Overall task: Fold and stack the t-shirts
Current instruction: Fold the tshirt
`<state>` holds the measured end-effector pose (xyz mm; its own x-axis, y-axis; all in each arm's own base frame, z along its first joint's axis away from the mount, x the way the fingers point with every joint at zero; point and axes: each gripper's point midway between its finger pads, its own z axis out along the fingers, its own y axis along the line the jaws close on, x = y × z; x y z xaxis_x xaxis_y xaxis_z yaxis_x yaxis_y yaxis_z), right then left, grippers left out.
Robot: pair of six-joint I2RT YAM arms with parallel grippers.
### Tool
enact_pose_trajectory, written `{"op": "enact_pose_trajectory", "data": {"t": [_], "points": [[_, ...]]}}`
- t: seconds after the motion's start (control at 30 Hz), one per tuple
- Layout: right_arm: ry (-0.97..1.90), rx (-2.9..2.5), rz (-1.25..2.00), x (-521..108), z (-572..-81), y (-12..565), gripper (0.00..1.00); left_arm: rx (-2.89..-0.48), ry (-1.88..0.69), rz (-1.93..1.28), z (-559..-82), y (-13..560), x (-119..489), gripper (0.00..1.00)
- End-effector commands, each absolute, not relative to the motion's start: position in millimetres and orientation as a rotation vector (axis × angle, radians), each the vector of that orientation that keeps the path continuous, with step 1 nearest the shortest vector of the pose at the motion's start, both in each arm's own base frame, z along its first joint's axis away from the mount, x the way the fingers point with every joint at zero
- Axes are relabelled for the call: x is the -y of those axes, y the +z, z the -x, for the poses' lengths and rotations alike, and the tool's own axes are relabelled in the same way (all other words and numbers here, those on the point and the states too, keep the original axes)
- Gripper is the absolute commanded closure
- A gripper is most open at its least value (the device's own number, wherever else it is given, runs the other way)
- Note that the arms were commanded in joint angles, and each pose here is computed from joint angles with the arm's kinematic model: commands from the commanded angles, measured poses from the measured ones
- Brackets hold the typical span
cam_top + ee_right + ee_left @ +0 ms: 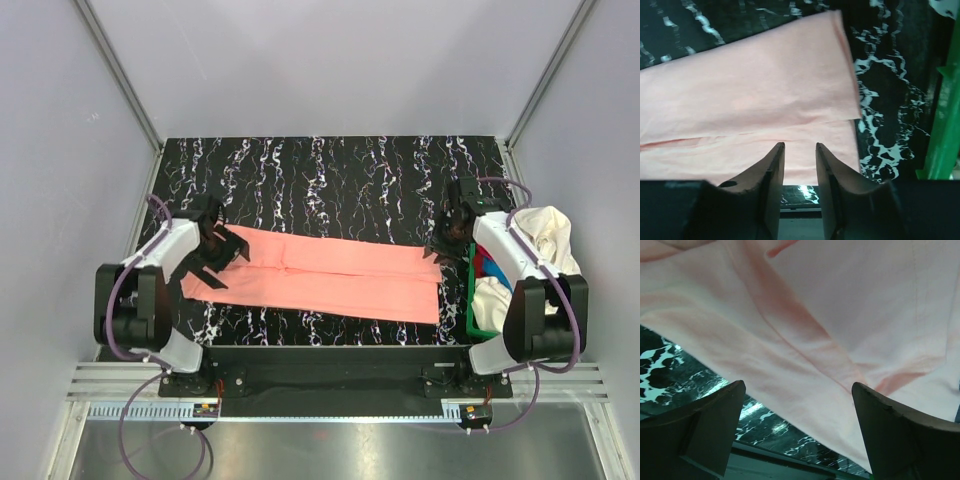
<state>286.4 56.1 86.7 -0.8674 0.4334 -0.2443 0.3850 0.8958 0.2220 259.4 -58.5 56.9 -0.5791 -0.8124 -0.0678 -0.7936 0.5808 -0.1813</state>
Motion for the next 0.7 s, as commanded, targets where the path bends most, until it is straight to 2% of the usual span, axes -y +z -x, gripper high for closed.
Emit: {"op": "enact_pose_trajectory", "data": {"t": [0.0, 0.17, 0.23, 0.47, 0.57, 0.67], "points": [[0.260, -2.753, -0.472, -79, -291, 108, 0.59, -2.582, -0.203, 1.487, -289, 60, 59, 0.05], [0.269, -2.787, -0.321, -114, -285, 105, 0.57, -2.551, 0.026, 1.505, -316, 52, 36, 0.05], [0.279, -2.801, -0.290, -123, -285, 102, 0.57, -2.585, 0.168, 1.535, -309, 39, 26, 0.04], [0.230, -2.801, -0.240, -123, -306, 106, 0.55, -2.742, 0.279, 1.515, -318, -3, 28, 0.05], [0.212, -2.806, -0.229, -124, -315, 105, 0.55, -2.741, 0.367, 1.401, -346, 1, 16, 0.06], [0.218, -2.815, -0.220, -128, -320, 104, 0.54, -2.716, 0.421, 1.212, -394, 14, 3, 0.06]]}}
